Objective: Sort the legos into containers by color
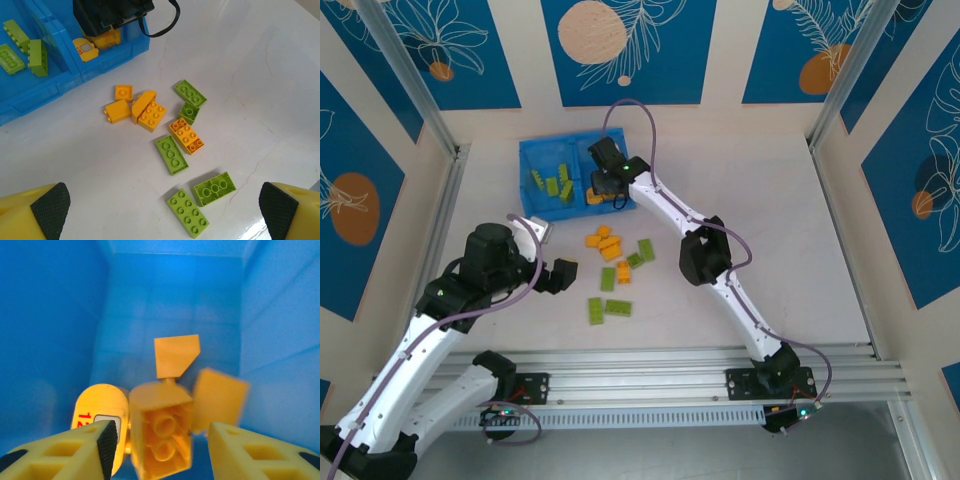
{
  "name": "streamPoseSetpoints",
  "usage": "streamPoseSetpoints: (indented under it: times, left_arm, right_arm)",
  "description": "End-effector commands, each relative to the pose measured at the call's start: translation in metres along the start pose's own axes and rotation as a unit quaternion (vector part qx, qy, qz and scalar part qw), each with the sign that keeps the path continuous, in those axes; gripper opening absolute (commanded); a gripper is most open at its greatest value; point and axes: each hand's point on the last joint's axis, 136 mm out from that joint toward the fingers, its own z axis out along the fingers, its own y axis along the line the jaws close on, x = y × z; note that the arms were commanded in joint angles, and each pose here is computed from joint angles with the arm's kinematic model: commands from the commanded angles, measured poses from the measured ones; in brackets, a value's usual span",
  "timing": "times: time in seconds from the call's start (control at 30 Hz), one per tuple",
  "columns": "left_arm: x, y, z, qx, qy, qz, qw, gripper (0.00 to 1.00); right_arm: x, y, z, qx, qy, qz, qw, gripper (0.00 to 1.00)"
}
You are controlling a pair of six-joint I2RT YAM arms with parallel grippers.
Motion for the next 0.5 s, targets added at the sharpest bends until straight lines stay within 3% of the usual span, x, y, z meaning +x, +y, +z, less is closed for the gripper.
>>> streamPoseSetpoints:
  times: [0.0,0.13,0.3,0.47]
  left_arm:
    - [0.0,0.0,-0.003,-0.005,-0.003,-0.01,1.0,1.0]
    - [-0.002,0.001,-0.002,-0.006,-0.008,-0.021,1.0,1.0]
    - [0.001,0.006,0.003,-0.021,0.003,-0.048,0.999,1.0]
    - [0.011,0.011,0.016,-0.031,0.028,-0.121,0.992,1.0]
  right_arm:
    - [-0.057,0.02,-0.049,-0.045,-0.082,0.0,0.996,0.58]
    - [-0.067,0.026,-0.08,-0.057,-0.089,0.01,0.994,0.58]
    - [-0.076,0.036,-0.146,-0.098,-0.086,0.043,0.991,0.57]
    - [-0.058,0.03,-0.22,-0.175,-0.04,0.073,0.981,0.58]
